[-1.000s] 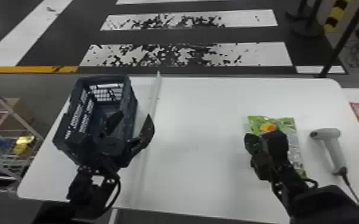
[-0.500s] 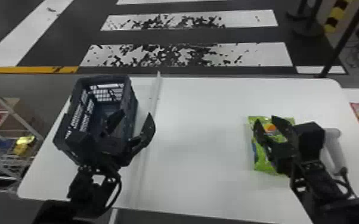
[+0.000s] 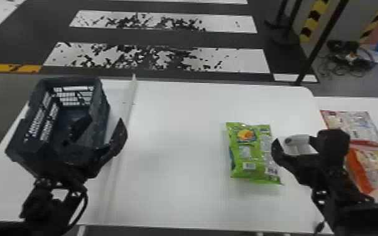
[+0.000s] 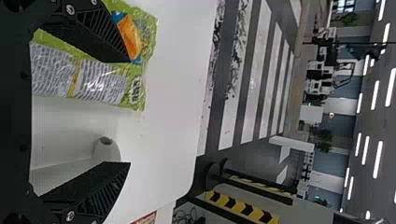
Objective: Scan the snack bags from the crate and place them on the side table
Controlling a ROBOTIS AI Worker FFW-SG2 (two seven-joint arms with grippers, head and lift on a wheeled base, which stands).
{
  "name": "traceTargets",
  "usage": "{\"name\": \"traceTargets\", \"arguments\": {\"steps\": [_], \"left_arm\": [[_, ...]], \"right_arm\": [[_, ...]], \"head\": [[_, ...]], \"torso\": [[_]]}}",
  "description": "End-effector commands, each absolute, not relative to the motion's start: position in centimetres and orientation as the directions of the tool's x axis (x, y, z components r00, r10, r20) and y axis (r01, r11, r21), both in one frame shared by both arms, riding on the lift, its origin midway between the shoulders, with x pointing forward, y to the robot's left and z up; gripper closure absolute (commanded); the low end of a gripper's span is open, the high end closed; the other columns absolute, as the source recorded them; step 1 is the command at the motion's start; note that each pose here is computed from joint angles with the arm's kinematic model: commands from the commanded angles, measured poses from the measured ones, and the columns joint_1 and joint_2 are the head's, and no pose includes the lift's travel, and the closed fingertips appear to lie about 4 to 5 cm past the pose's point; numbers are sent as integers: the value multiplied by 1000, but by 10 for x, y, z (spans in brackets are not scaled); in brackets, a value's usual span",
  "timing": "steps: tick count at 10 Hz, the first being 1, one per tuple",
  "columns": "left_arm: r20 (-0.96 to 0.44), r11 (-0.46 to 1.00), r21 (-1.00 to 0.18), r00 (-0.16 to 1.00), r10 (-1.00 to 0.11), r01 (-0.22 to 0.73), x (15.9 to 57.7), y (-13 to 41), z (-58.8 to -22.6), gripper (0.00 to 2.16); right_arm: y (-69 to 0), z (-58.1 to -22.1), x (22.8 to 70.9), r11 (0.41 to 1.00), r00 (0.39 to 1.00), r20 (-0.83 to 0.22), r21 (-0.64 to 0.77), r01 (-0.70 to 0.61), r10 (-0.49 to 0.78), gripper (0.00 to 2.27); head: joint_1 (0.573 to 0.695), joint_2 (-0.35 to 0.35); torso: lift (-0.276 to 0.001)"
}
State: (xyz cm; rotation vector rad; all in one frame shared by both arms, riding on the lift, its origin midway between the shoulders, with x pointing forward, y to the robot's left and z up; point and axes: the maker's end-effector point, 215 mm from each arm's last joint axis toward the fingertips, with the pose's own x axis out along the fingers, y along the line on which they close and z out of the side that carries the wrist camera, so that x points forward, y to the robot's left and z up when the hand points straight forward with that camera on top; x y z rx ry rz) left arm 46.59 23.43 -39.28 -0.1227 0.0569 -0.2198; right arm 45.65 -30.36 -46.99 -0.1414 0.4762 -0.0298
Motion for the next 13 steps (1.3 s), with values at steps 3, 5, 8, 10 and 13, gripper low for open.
{"name": "traceTargets", "arguments": {"steps": [3, 5, 8, 10, 13], "left_arm": [[-48, 969, -130, 975, -218, 210, 467, 235, -395, 80], [-47, 969, -129, 975, -218, 211, 467, 236, -395, 80], [-49, 969, -129, 975, -217, 209, 467, 237, -395, 80], [-47, 969, -127, 975, -218, 210, 467, 237, -395, 80], [-50, 969, -127, 975, -219, 211, 467, 237, -395, 80]], "right_arm": [[-361, -507, 453, 982, 804, -580, -185, 24, -129, 80], [-370, -530, 462, 982, 746, -654, -187, 6, -129, 80], [-375, -558, 475, 978, 691, -710, -207, -19, -137, 120], [-379, -567, 478, 976, 668, -732, -214, -35, -137, 626], [-382, -571, 479, 970, 657, -738, -240, -44, -153, 2253]], "head": [[695, -127], [695, -148], [695, -158], [695, -161], [695, -168]], "torso": [[-50], [-50], [-50], [-50], [-50]]}}
